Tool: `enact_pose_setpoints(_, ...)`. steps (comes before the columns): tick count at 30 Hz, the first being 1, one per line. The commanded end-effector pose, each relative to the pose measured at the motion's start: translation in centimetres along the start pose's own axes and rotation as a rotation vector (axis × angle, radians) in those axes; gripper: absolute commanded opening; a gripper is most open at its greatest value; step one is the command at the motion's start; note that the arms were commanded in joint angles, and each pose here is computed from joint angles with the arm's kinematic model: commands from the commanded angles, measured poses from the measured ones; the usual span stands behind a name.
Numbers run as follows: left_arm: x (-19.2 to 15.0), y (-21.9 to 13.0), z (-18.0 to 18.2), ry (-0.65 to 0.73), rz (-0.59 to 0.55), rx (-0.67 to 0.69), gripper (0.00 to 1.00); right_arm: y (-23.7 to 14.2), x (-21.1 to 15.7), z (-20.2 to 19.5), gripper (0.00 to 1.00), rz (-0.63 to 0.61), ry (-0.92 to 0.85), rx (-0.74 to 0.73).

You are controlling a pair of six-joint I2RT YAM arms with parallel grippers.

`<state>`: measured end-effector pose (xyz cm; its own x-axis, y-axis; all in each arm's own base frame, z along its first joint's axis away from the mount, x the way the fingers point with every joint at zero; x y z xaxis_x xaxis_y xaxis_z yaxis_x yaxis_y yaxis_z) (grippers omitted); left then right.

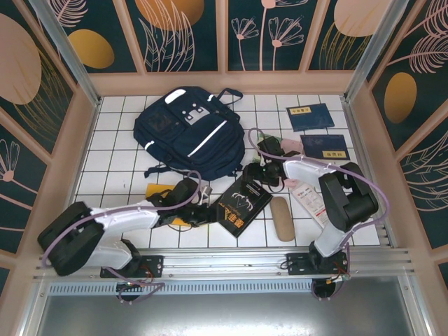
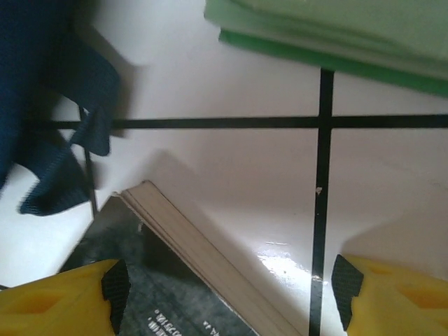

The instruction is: Pack the student bag

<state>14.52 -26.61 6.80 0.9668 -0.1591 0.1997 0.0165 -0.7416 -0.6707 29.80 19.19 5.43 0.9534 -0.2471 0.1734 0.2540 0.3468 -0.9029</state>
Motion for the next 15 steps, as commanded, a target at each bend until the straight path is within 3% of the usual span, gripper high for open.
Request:
enact_pose_setpoints(1, 0.5, 1.2, -0.4, -0.028, 0.012, -0.009, 0.75, 1.0, -1.1, -0.7, 0.78, 0.039, -0.005, -0.02)
enact_pose_setpoints(10, 2.8, 1.2, 1.0, -0.014, -0.053, 0.178, 0.76, 1.3, -3.3, 1.8, 0.73, 0.17, -0.027, 0.152)
enact_pose_setpoints(15, 5.1, 0.5, 1.2, 0.001, -0.119, 0.271, 0.76, -0.3, -3.2, 3.6, 0.7, 0.178, -0.025, 0.257)
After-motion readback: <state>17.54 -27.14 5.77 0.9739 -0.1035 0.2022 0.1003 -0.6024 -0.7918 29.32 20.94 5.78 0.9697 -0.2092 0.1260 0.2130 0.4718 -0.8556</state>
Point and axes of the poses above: each hand's point on the last joint's axis, 136 mm out from that joint toward the fingers, its own y axis out along the fingers, its own z axis along the line the jaws close on, x = y × z, the point moved 3 cm from there along -y, back along the fingers, and after that the axes turned 12 degrees about y, right-handed, at the moved point
